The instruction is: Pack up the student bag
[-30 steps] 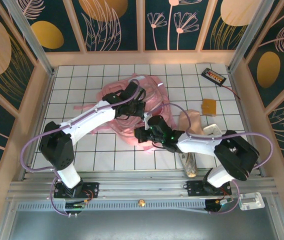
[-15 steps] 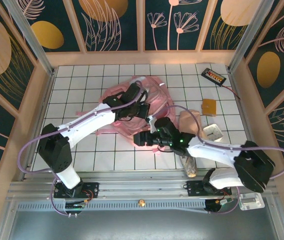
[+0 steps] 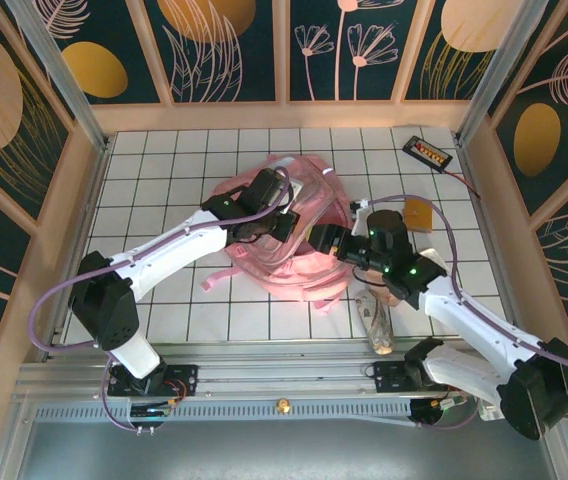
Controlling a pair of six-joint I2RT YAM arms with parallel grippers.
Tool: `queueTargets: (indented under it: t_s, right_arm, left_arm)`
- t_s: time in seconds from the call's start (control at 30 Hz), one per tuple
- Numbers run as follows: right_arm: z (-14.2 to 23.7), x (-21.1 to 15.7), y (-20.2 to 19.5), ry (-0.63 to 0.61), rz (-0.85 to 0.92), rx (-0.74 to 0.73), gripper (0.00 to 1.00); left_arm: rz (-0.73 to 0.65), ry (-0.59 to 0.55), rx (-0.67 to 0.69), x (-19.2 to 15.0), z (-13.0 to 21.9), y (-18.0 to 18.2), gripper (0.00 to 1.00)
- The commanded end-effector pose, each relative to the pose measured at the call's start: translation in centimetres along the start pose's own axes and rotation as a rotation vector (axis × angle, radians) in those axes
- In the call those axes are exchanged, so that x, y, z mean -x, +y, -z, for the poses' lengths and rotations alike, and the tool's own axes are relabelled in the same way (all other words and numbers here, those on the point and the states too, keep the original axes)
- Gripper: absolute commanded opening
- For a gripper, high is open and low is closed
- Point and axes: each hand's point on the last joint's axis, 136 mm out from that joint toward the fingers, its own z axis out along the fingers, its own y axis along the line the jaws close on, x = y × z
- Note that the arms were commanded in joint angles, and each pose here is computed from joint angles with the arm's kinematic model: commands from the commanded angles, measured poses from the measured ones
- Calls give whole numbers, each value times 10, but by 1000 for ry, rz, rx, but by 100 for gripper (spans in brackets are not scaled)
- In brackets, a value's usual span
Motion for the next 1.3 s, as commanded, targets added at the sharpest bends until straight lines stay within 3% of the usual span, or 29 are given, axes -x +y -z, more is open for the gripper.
queueTargets:
  t_s: [0.0,0.17,0.4,0.5,0.7,0.73,0.77,0.8,0.83,1.03,1.17,1.27]
  right_arm:
    - [-2,12,-2,2,-59,9,75]
    - [-10,50,0,-56,-106,68,73]
    - [-36,67,10,-23,-113,110,72]
    - [-46,66,4,-10,-134,107,62]
    - [-63,63,-2,-2,-182,132,21]
    - [-65,64,-3,-3,-186,137,12]
    - [-66,65,-1,-7,-189,144,6]
    - [-67,68,3,-19,-189,156,0]
    - [-67,72,6,-29,-188,162,0]
    - [-70,96,38,-82,-150,198,0]
    - [-76,101,52,-92,-132,204,0]
    - [-81,100,58,-81,-120,202,0]
  left_arm:
    - [-69,-113,39,28,19,9,0]
    - [-83,-112,1,22,19,3,0]
    - [-89,-82,-41,11,9,-3,0]
    - [-94,-93,-33,14,10,-2,0]
    - [-102,-119,-25,21,18,-1,0]
    - [-94,-125,-28,21,21,-1,10]
    - [-80,-128,-29,20,24,-1,30]
    - [-56,-140,-27,19,29,1,87]
    - [-37,-153,-37,17,35,0,99]
    - [170,-355,-133,-4,89,3,99]
    - [314,-276,-206,-46,79,0,97]
    - [390,-170,-283,-74,61,-12,81]
